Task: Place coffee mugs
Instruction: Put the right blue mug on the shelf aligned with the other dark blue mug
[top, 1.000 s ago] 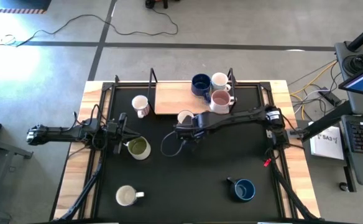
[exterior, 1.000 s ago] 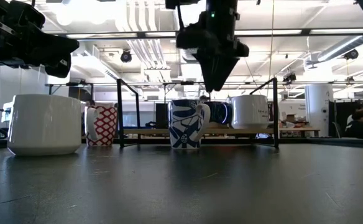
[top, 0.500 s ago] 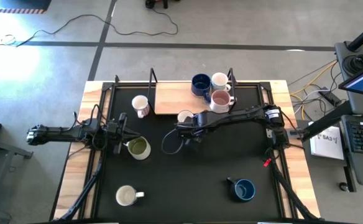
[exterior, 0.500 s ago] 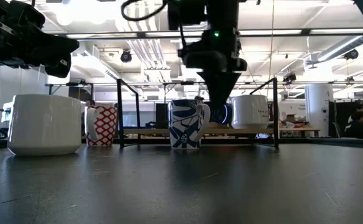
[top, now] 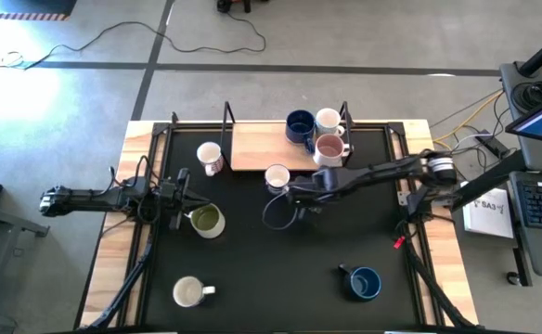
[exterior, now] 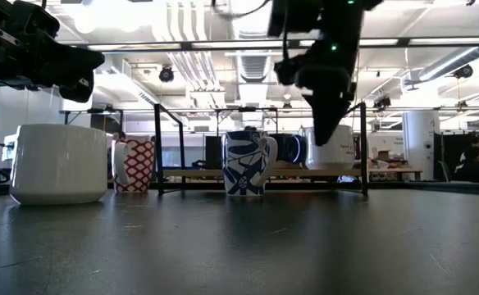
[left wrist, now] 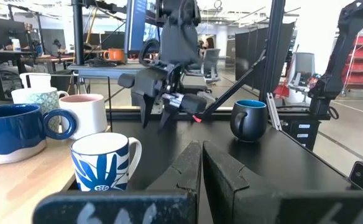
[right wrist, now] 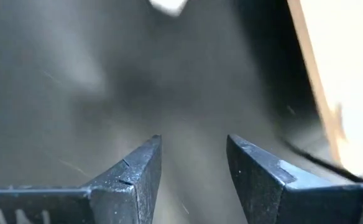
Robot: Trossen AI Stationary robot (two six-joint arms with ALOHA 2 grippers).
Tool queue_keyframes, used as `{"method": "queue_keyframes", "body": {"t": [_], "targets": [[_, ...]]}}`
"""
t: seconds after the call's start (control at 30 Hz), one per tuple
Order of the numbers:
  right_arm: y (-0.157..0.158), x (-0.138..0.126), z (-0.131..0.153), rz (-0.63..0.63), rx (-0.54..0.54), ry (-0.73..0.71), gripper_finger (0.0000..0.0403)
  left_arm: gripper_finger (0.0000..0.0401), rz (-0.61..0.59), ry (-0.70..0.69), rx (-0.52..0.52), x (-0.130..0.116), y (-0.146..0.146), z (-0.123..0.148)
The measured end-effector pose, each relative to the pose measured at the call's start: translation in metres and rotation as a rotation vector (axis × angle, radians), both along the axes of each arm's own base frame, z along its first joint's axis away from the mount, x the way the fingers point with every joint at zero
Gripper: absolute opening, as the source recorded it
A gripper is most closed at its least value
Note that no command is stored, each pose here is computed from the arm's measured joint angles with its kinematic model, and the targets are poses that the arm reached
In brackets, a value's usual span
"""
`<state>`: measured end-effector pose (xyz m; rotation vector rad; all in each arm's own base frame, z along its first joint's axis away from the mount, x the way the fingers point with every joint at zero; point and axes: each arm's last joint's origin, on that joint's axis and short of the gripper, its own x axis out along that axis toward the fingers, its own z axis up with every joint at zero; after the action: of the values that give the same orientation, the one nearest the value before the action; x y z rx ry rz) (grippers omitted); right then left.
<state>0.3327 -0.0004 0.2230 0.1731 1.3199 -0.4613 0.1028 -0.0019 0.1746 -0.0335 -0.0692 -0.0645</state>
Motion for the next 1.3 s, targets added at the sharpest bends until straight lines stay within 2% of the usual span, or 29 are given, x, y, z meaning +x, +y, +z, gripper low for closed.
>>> {"method": "queue_keyframes", "body": {"t": [0.2, 0.27, 0.37, 0.53, 0.73, 0.9, 1.03, 1.3], "targets": [[0.001, -0.015, -0.001, -0.037, 0.046, -0.38, 0.0169, 0.0, 0.0, 0.0, 0.0, 0.0, 0.0, 0.0], [0.001, -0.022, -0.007, -0.09, 0.069, -0.458, 0.0169, 0.0, 0.0, 0.001, 0.0, 0.0, 0.0, 0.0], [-0.001, -0.028, -0.02, -0.185, 0.028, -0.568, 0.0169, 0.0, 0.0, 0.001, 0.0, 0.0, 0.0, 0.0], [-0.001, -0.028, -0.039, -0.215, 0.044, -0.72, 0.0169, 0.0, 0.001, 0.001, 0.0, 0.0, 0.0, 0.0], [-0.001, -0.026, -0.048, -0.203, 0.033, -0.714, 0.0169, 0.0, 0.0, 0.001, 0.0, 0.0, 0.0, 0.0], [-0.001, -0.017, -0.049, -0.164, 0.014, -0.767, 0.0169, 0.0, 0.0, 0.003, 0.0, 0.0, 0.0, 0.0], [-0.004, -0.015, -0.057, -0.193, -0.062, -0.75, 0.0169, 0.0, 0.0, 0.004, 0.0, 0.0, 0.0, 0.0], [-0.003, 0.0, -0.074, -0.171, -0.08, -0.809, 0.0166, 0.0, 0.0, 0.003, 0.0, 0.0, 0.0, 0.0]]}}
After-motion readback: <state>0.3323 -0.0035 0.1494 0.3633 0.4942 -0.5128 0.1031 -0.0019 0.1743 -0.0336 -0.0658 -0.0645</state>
